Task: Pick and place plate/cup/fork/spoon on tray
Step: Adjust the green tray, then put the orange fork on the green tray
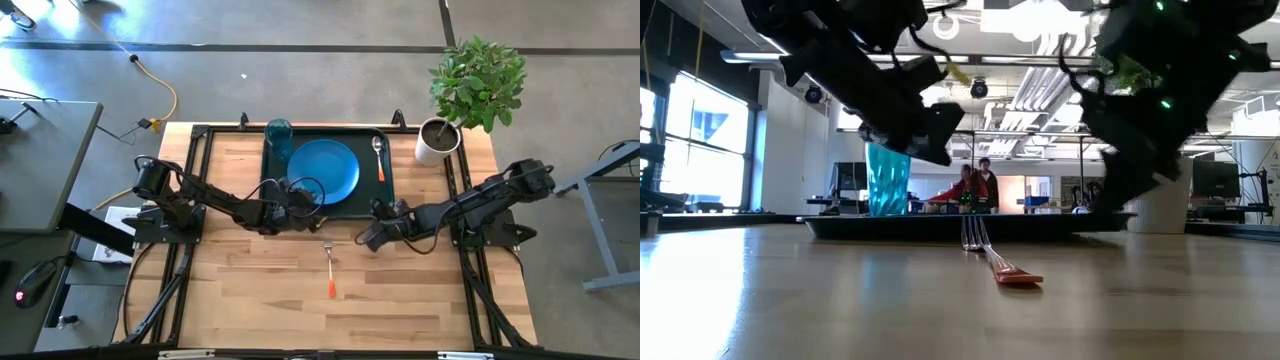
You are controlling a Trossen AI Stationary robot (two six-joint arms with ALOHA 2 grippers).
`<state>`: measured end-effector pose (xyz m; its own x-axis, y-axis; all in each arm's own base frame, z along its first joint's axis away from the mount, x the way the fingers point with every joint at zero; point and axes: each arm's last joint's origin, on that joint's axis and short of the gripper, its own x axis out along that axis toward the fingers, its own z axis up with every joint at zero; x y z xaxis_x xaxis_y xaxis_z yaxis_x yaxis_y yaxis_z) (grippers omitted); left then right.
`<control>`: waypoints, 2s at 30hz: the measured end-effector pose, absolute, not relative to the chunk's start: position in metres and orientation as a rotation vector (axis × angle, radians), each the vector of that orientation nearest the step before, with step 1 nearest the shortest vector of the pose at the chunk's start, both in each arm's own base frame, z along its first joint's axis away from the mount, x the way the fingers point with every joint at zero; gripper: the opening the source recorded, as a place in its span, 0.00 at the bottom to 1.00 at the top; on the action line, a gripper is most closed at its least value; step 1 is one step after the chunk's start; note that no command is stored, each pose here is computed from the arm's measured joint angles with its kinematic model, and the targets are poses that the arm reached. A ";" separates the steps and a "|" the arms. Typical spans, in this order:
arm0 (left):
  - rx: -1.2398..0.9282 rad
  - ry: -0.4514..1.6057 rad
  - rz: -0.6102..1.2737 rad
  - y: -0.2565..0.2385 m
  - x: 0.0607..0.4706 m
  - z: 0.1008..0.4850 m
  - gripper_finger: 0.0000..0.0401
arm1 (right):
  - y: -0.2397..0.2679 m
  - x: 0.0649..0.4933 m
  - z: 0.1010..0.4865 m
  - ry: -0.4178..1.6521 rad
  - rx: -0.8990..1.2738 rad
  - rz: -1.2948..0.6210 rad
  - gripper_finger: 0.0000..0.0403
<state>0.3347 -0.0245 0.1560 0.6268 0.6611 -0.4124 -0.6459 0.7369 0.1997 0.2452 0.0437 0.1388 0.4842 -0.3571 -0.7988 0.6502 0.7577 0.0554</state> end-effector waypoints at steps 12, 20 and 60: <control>0.261 0.491 0.874 -0.036 0.326 0.166 0.10 | 0.115 0.335 0.181 0.616 0.479 -0.536 0.20; 0.354 0.521 0.973 -0.022 0.290 0.179 0.10 | 0.141 0.386 0.158 0.891 0.520 -0.770 0.34; 0.068 0.194 0.514 -0.001 0.261 0.189 0.10 | -0.005 0.337 0.235 1.168 0.346 -0.988 0.01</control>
<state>0.2612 -0.0010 0.1894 0.8532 0.4942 -0.1669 -0.4813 0.8692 0.1134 0.3365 -0.0047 0.2354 0.0505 -0.4659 -0.8834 0.7940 0.5552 -0.2475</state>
